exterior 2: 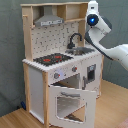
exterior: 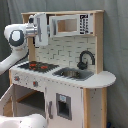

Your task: Play with the kitchen

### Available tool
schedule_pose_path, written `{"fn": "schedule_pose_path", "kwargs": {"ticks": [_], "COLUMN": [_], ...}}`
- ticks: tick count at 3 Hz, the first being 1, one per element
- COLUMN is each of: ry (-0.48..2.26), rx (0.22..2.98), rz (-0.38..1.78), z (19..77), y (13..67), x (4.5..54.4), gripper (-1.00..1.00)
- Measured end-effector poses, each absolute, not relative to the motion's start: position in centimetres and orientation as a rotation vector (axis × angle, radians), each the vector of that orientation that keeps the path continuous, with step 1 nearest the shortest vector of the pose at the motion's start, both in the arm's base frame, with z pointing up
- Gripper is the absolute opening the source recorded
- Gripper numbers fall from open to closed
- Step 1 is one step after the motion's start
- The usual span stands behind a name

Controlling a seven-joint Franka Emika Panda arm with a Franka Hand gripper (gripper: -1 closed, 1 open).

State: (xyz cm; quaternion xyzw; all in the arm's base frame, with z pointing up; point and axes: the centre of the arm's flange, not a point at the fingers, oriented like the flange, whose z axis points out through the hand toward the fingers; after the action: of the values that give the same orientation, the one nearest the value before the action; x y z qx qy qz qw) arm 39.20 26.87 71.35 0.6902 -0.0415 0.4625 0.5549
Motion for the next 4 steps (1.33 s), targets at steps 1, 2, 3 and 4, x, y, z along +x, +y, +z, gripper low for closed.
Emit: {"fn": "schedule_pose_path", "kwargs": {"ticks": [1, 2, 3, 4], "ry": [-0.083, -0.082, 0.009, 0.139], "rx": [1.62, 1.619, 1.605, 1.586], "rz": [1.112, 1.114, 1.186, 1.255], "z": [71.5, 71.5, 70.6, 70.4], "y": [27.2, 27.2, 29.8, 34.1], "x": [39.2, 39.2, 39.2, 36.2], "gripper": [-1.0, 1.0, 1.0, 1.0]}}
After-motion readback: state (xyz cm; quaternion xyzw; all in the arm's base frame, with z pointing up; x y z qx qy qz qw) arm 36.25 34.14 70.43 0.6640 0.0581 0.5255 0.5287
